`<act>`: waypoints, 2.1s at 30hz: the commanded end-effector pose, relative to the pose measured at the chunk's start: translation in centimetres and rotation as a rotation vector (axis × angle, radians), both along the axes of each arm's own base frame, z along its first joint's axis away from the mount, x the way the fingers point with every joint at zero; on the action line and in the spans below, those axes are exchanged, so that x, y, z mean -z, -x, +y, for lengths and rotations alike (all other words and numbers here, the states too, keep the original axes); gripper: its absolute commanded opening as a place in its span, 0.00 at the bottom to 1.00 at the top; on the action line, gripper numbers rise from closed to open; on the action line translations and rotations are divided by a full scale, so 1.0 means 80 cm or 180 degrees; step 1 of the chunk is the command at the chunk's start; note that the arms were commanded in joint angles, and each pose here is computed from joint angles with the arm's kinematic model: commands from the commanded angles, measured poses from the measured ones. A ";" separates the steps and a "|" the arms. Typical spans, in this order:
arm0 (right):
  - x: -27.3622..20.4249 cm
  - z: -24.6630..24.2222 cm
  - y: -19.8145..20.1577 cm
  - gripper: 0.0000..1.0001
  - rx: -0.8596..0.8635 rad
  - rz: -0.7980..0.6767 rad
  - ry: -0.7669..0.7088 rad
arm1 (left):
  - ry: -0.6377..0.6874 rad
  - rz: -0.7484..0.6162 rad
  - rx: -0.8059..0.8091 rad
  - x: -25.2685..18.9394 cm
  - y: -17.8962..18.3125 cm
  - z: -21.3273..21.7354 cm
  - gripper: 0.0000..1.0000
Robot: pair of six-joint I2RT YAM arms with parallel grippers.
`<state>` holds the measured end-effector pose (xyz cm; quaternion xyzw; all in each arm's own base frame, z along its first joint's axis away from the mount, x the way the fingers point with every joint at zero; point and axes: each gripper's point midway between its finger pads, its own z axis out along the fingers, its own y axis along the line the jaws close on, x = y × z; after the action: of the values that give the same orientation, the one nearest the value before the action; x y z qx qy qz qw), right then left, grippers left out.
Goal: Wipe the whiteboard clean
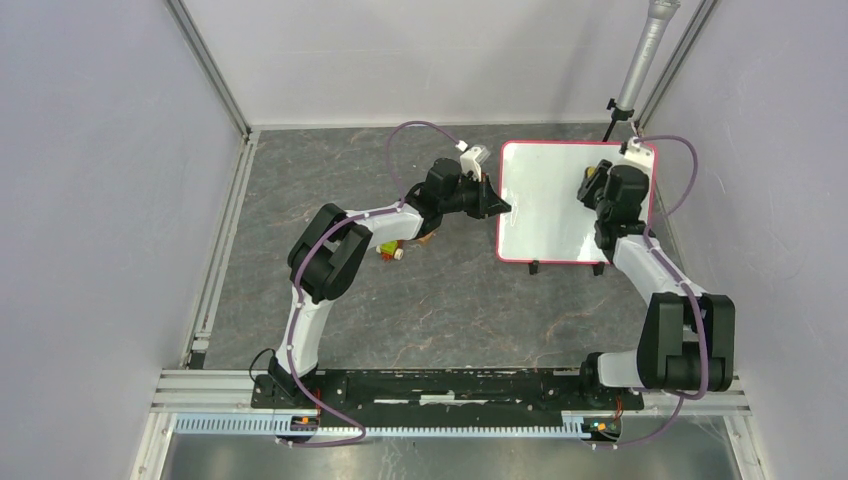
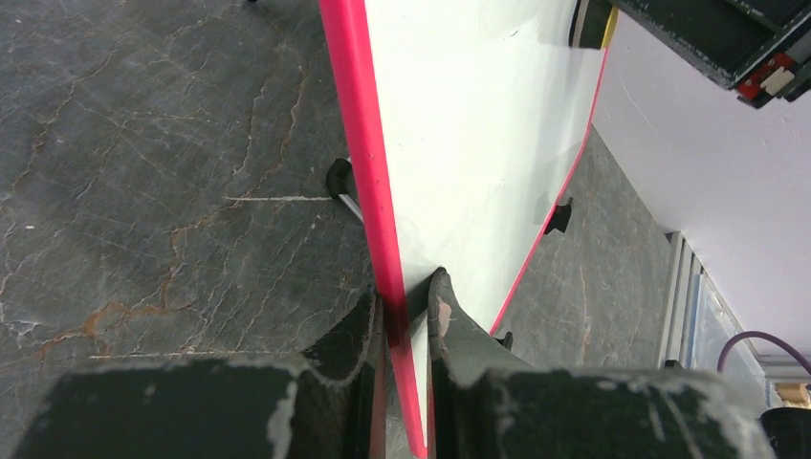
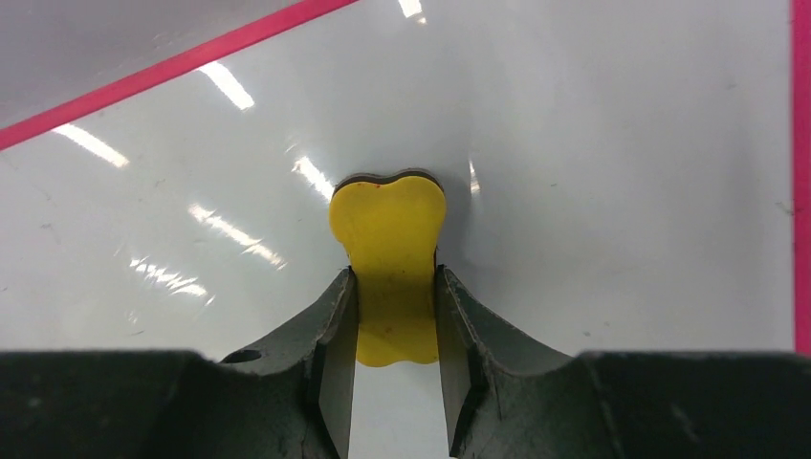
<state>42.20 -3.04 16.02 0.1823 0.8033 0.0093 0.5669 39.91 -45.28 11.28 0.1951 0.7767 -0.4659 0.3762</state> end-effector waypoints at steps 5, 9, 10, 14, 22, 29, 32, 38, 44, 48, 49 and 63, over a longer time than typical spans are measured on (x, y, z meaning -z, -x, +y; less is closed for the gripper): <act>0.061 -0.100 0.053 0.37 0.0637 0.0256 -0.0097 | -0.0888 -0.0071 -0.0195 0.101 -0.010 0.040 0.02; 0.080 -0.115 0.082 0.37 0.0779 0.0375 -0.0090 | -0.0891 -0.0073 -0.0209 0.101 -0.011 0.039 0.02; 0.084 -0.109 0.086 0.37 0.0721 0.0381 -0.0121 | -0.0895 -0.0070 -0.0209 0.102 -0.011 0.040 0.02; 0.089 -0.073 0.086 0.36 0.0390 0.0334 -0.0202 | -0.0896 -0.0068 -0.0208 0.102 -0.010 0.040 0.02; 0.068 0.018 0.100 0.37 -0.0283 0.0341 0.0171 | -0.0901 -0.0063 -0.0209 0.103 -0.010 0.040 0.02; 0.091 0.109 0.139 0.37 -0.1167 0.0494 0.0298 | -0.0906 -0.0054 -0.0213 0.102 -0.011 0.039 0.05; 0.092 0.127 0.148 0.37 -0.1462 0.0427 0.0300 | -0.0902 -0.0056 -0.0211 0.101 -0.011 0.039 0.13; 0.092 0.139 0.154 0.37 -0.1684 0.0451 0.0345 | -0.0798 0.0006 -0.0151 0.095 -0.001 0.037 0.40; 0.091 0.140 0.153 0.37 -0.1738 0.0453 0.0407 | -0.0589 0.0030 -0.0153 0.068 0.006 0.035 0.66; 0.090 0.138 0.153 0.37 -0.1760 0.0469 0.0466 | -0.0454 -0.0043 -0.0139 0.030 0.008 0.035 0.74; 0.090 0.137 0.153 0.37 -0.1758 0.0472 0.0479 | -0.0422 -0.0050 -0.0141 0.021 0.008 0.036 0.75; 0.060 0.177 0.155 0.37 -0.2127 0.0355 0.0570 | -0.0009 -0.0034 -0.0256 -0.079 0.022 0.074 0.83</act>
<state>29.00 8.86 8.05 -0.1007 0.8695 0.0961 0.4739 38.83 -40.31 12.38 0.1824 0.8056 -0.4203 0.3756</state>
